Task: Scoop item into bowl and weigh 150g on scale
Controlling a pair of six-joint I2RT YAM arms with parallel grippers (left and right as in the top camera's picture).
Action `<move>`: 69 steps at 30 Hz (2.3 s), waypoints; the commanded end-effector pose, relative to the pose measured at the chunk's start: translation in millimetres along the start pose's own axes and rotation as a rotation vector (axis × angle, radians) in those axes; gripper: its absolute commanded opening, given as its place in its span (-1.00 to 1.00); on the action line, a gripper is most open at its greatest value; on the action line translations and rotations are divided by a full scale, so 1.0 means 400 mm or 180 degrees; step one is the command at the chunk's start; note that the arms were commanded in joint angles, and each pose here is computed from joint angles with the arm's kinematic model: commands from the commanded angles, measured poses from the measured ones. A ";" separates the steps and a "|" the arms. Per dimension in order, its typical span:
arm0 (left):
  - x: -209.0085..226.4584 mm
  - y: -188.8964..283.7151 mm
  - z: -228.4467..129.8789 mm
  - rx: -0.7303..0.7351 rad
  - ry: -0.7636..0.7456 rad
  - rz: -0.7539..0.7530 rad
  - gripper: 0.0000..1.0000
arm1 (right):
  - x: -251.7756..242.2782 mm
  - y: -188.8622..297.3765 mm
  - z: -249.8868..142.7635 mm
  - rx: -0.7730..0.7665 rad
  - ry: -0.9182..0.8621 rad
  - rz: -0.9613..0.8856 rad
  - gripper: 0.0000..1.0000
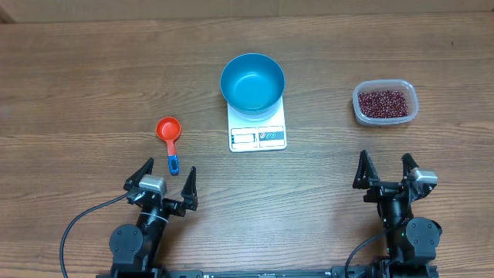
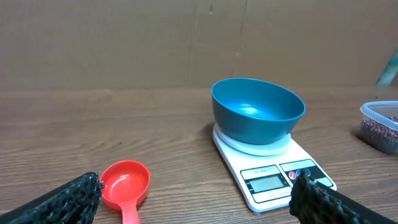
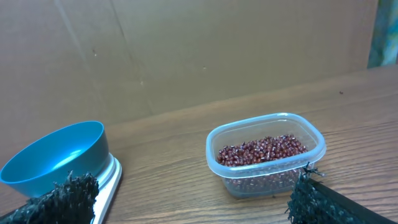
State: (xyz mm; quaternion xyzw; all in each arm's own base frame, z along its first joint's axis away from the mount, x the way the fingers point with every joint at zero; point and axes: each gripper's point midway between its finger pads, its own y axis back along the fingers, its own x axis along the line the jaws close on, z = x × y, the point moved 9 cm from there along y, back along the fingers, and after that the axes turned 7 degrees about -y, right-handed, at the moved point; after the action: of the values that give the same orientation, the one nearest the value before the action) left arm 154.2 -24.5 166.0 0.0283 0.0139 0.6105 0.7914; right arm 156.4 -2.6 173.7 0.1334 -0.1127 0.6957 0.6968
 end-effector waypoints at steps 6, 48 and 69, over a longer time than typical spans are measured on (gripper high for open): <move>0.003 0.001 -0.002 -0.0008 -0.0071 0.0026 0.99 | 0.000 0.000 -0.006 -0.0008 0.0000 0.0013 1.00; -0.009 0.071 0.144 0.0188 0.0029 0.0020 0.99 | 0.000 0.000 -0.006 -0.0008 0.0000 0.0013 1.00; 0.016 -0.020 0.354 0.1255 -0.0137 -0.0087 0.99 | 0.000 0.000 -0.006 -0.0008 0.0000 0.0013 1.00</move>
State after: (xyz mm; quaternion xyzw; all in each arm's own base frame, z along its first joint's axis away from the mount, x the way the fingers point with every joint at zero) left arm 163.6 -24.9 290.6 0.1781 0.1333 0.5869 0.7785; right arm 156.4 -2.6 173.8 0.1332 -0.1127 0.6958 0.6968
